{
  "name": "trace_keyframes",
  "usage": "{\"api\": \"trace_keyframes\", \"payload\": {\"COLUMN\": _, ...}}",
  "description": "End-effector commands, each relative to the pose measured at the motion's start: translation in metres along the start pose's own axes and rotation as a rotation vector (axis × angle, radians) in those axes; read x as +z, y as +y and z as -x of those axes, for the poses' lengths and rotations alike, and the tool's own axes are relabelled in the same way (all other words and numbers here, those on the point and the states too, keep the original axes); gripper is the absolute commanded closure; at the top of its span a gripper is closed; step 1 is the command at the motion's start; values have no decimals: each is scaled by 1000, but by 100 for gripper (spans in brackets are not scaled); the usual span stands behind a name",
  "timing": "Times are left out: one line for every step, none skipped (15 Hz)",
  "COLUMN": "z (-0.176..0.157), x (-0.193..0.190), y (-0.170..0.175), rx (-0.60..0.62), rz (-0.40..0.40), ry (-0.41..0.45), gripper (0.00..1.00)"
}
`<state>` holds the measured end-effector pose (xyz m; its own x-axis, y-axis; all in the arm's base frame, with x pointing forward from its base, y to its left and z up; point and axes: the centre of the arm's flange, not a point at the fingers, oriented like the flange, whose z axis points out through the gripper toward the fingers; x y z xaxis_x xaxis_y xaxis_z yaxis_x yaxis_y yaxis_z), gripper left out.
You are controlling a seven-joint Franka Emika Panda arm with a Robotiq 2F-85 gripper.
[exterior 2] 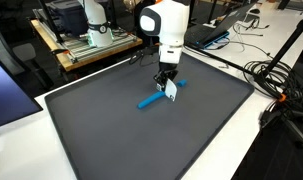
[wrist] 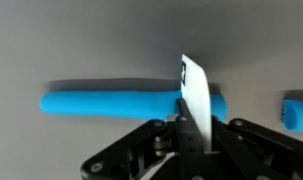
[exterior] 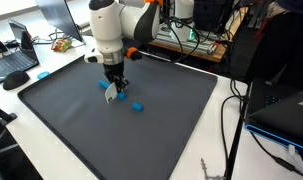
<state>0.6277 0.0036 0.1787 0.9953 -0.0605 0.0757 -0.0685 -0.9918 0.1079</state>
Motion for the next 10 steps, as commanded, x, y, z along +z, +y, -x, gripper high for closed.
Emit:
{"api": "trace_keyframes", "payload": {"z": -5, "x": 25, "y": -12, "rx": 2, "rz": -46, "ry": -22, "gripper": 99}}
{"api": "trace_keyframes", "payload": {"z": -5, "x": 24, "y": -13, "rx": 5, "rz": -56, "ry": -14, "gripper": 99}}
{"api": "trace_keyframes", "payload": {"z": -6, "x": 21, "y": -14, "rx": 10, "rz": -65, "ry": 1, "gripper": 99}}
{"api": "trace_keyframes", "payload": {"z": -7, "x": 18, "y": -15, "rx": 16, "rz": -74, "ry": 12, "gripper": 99}}
{"api": "trace_keyframes", "payload": {"z": -8, "x": 15, "y": -17, "rx": 25, "rz": -73, "ry": 24, "gripper": 99}}
{"api": "trace_keyframes", "payload": {"z": -8, "x": 13, "y": -17, "rx": 27, "rz": -80, "ry": 33, "gripper": 99}}
{"api": "trace_keyframes", "payload": {"z": -9, "x": 10, "y": -19, "rx": 29, "rz": -83, "ry": 42, "gripper": 99}}
{"api": "trace_keyframes", "payload": {"z": -10, "x": 8, "y": -22, "rx": 24, "rz": -94, "ry": 53, "gripper": 99}}
{"api": "trace_keyframes", "payload": {"z": -11, "x": 6, "y": -27, "rx": 21, "rz": -98, "ry": 66, "gripper": 99}}
{"api": "trace_keyframes", "payload": {"z": -11, "x": 4, "y": -33, "rx": 13, "rz": -104, "ry": 76, "gripper": 99}}
